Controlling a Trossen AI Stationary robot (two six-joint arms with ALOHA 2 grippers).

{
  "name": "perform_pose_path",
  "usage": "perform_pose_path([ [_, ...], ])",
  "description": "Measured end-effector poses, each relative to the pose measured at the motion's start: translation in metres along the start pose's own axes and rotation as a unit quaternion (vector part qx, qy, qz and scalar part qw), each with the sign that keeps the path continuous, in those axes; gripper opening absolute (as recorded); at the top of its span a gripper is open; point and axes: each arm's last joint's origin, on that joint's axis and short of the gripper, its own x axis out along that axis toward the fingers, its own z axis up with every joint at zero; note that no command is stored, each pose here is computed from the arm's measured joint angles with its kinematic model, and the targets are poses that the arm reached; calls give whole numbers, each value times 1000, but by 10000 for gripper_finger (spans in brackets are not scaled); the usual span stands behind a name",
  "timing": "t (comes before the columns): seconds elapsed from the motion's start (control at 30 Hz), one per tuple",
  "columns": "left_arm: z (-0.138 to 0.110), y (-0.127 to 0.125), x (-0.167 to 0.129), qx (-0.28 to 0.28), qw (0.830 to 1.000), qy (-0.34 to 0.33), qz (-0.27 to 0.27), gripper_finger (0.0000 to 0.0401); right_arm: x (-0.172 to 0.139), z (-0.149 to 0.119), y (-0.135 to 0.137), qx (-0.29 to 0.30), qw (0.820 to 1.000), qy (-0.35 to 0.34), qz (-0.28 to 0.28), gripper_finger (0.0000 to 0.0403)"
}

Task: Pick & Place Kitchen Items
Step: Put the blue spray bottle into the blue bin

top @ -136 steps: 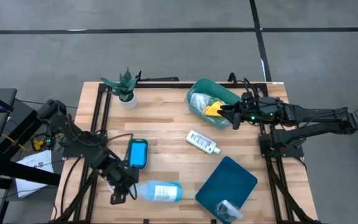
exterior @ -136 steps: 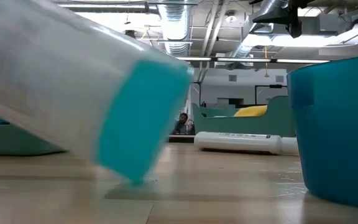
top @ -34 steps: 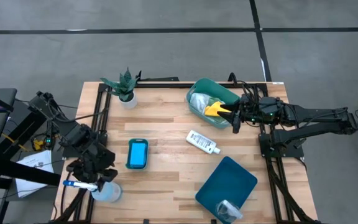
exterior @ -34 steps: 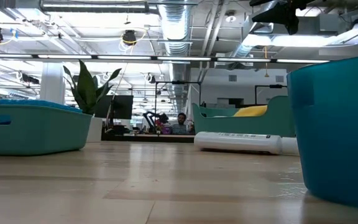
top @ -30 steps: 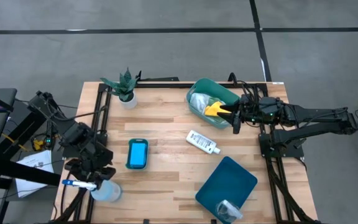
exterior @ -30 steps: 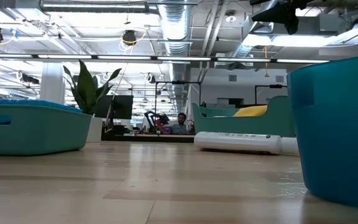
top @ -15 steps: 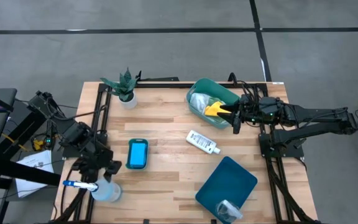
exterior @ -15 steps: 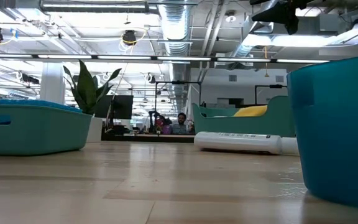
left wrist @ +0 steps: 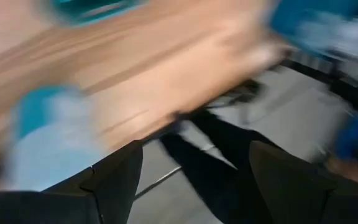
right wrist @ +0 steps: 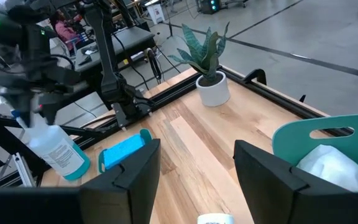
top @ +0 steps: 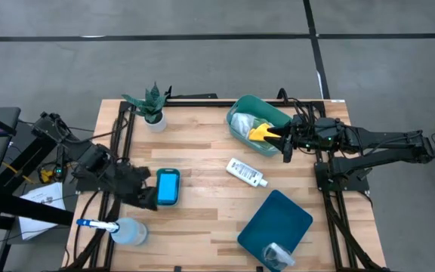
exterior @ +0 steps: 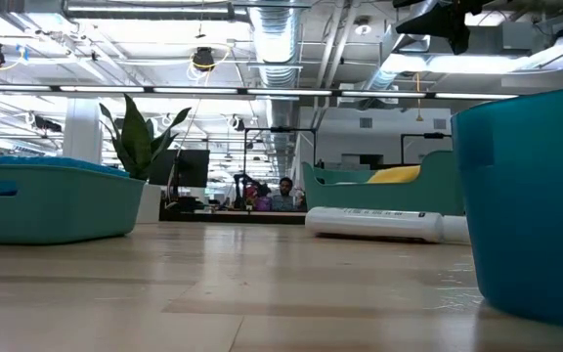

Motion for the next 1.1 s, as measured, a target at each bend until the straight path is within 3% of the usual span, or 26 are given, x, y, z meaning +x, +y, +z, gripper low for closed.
perform_pose_path([
  [0.1, 3, -25, -4, 94, 987, -9, -127, 292, 0, 0, 0, 0, 1000, 0, 0, 195],
  [0.17, 5, -45, -10, 148, 962, -28, -227, 292, 0, 0, 0, 0, 1000, 0, 0, 195],
  [0.23, 9, -66, -18, 179, 925, -65, -327, 292, 0, 0, 0, 0, 1000, 0, 0, 195],
  [0.3, 14, -84, -29, 197, 880, -111, -419, 292, 0, 0, 0, 2, 1000, 0, 0, 195],
  [0.43, 30, -114, -48, 245, 757, -226, -562, 292, 0, 0, 0, 7, 1000, 0, -1, 195],
  [0.57, 50, -132, -63, 286, 640, -335, -630, 291, 0, 0, 0, 10, 1000, -1, -1, 195],
  [0.67, 55, -151, -81, 346, 581, -368, -638, 286, 0, 0, 0, 21, 1000, -1, -1, 195],
  [0.73, 53, -166, -99, 401, 554, -362, -633, 282, 0, 0, 0, 29, 1000, -1, -1, 195],
  [0.77, 50, -174, -109, 431, 547, -354, -625, 279, 0, 0, 0, 34, 999, -1, -1, 195],
  [0.83, 45, -186, -126, 484, 560, -331, -585, 273, 0, 0, 0, 40, 999, -1, -1, 195],
  [0.97, 35, -191, -150, 561, 633, -298, -442, 262, 0, 1, -1, 48, 999, -2, -5, 195],
  [1.1, 27, -177, -163, 571, 707, -256, -329, 254, 1, 1, -3, 58, 998, -4, -10, 195],
])
